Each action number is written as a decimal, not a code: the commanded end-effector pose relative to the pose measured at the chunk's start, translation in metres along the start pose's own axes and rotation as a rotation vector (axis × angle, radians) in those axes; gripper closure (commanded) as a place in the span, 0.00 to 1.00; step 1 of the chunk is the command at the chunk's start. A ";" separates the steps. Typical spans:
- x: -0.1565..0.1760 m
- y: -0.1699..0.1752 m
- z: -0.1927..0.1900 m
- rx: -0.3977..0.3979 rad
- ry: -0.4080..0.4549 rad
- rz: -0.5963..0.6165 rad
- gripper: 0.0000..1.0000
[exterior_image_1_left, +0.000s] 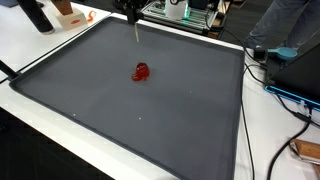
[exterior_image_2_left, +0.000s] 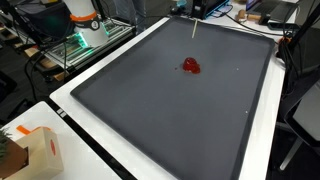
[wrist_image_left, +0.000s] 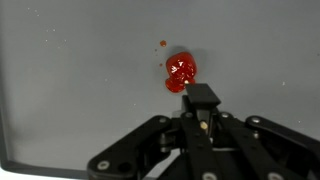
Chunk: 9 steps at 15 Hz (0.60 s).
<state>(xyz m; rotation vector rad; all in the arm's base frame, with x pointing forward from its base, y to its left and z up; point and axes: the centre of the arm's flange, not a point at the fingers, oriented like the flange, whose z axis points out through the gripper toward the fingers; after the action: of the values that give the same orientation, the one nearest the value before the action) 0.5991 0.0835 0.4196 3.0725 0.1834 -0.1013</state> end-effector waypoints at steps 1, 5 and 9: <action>0.000 0.000 0.000 0.000 0.001 0.000 0.87; 0.001 0.000 -0.001 0.000 0.002 0.000 0.87; 0.001 0.000 -0.001 0.000 0.003 0.000 0.97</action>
<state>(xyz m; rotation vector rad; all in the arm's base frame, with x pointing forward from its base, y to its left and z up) 0.6001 0.0837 0.4205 3.0729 0.1832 -0.0974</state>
